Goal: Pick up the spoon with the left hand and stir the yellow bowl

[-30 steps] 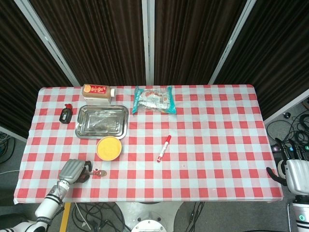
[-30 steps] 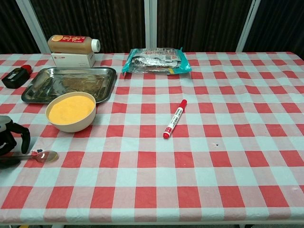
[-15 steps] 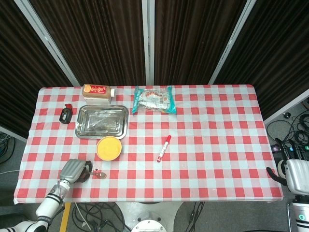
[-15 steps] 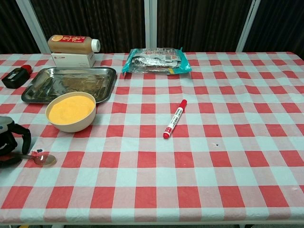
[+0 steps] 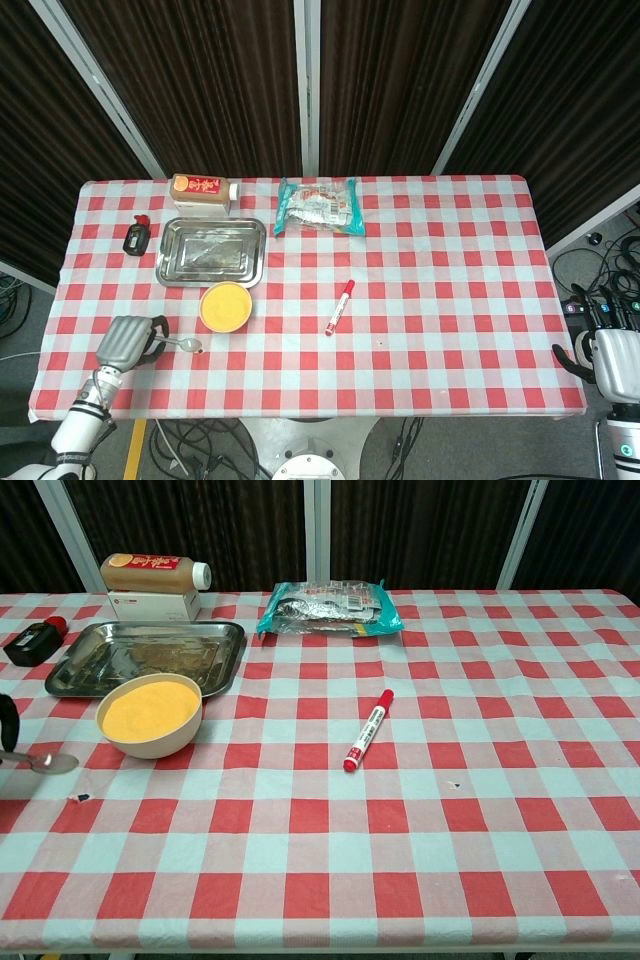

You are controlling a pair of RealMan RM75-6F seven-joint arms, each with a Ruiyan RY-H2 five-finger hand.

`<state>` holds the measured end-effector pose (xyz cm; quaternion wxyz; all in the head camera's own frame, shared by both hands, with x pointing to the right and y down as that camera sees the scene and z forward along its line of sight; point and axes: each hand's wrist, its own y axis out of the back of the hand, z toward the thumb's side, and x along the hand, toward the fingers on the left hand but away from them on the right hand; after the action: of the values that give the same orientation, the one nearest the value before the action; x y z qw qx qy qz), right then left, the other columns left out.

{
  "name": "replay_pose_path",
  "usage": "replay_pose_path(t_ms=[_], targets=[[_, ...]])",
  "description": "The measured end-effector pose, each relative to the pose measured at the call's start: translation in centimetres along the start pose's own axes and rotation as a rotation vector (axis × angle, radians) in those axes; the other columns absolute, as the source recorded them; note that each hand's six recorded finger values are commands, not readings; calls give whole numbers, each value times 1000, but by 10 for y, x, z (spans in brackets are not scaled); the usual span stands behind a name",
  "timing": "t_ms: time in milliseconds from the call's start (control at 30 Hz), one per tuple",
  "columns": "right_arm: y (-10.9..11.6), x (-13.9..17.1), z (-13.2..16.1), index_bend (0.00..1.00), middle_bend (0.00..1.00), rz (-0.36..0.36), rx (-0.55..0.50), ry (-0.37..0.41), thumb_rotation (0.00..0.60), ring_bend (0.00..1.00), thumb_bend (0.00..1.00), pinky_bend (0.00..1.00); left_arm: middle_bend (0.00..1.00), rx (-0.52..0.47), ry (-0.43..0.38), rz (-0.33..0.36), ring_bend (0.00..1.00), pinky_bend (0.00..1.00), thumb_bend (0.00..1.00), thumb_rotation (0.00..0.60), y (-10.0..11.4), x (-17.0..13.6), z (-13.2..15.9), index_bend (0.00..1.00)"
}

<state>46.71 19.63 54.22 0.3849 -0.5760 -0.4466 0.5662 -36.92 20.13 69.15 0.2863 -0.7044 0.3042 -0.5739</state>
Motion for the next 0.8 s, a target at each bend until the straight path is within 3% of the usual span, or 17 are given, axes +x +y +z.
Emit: replay_pose_path(t_ms=[133, 267, 533, 800], targets=[[2, 0, 1, 77, 240, -4, -1, 7, 600, 64, 142, 139, 959, -3, 7, 92, 925, 1000, 411, 600, 28, 11, -1, 618], [4, 0, 1, 78, 240, -11, 0, 8, 600, 63, 143, 139, 960, 0, -14, 120, 926, 1000, 411, 600, 40, 33, 10, 618], [6, 3, -2, 77, 240, -16, 2, -8, 600, 64, 143, 139, 961, 65, -38, 101, 926, 1000, 412, 600, 36, 78, 36, 618], [6, 4, -3, 77, 240, -12, 0, -16, 600, 64, 143, 139, 943, 132, -42, 49, 923, 1000, 411, 600, 20, 89, 43, 573]])
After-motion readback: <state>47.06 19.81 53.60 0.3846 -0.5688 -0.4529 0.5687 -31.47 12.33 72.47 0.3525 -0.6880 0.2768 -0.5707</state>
